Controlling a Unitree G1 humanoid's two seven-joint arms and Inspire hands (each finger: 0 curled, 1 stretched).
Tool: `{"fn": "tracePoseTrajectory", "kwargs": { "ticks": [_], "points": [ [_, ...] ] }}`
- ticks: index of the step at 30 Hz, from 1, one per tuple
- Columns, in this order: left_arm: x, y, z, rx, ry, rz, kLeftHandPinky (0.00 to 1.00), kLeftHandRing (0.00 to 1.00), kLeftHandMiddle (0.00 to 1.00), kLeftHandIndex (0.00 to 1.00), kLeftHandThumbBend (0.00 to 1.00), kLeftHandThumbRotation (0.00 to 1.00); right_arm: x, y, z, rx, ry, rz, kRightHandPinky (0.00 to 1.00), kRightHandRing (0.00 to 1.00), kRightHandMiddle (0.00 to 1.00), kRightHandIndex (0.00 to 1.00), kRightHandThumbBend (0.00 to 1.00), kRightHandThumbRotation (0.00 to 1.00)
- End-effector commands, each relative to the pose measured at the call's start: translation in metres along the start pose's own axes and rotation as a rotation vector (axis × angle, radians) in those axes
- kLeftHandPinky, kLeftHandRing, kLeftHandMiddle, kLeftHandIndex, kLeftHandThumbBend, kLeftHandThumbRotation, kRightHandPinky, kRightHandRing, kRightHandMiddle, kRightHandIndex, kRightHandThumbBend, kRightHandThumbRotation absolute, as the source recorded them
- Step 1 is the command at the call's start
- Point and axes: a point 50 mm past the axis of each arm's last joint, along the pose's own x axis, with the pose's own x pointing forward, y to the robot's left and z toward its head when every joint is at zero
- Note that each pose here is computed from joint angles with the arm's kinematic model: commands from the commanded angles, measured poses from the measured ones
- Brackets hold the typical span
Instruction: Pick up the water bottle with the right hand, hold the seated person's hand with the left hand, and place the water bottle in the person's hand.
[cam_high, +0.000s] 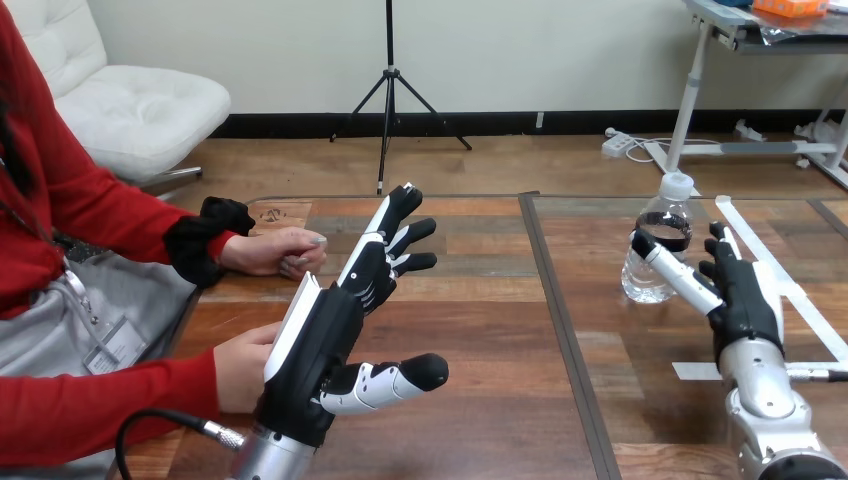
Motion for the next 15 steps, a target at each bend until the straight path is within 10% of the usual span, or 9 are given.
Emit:
{"fn": "tracePoseTrajectory", "kwargs": {
  "ticks": [1, 15],
  "points": [
    [0.0183, 0.0017, 0.0125, 0.021, -0.114, 0.003, 0.81, 0.91, 0.98, 0.99, 1.00, 0.69, 0.0156, -0.0064, 0.0418, 0.004, -0.096, -0.010, 0.92, 0.95, 0.99, 1.00, 1.00, 0.56],
    [0.0183, 0.0015, 0.0123, 0.016, -0.118, 0.012, 0.79, 0.91, 0.97, 1.00, 1.00, 0.69, 0.0189, -0.0084, 0.0473, -0.037, -0.081, -0.002, 0.96, 0.98, 1.00, 1.00, 1.00, 0.51]
  ]
}}
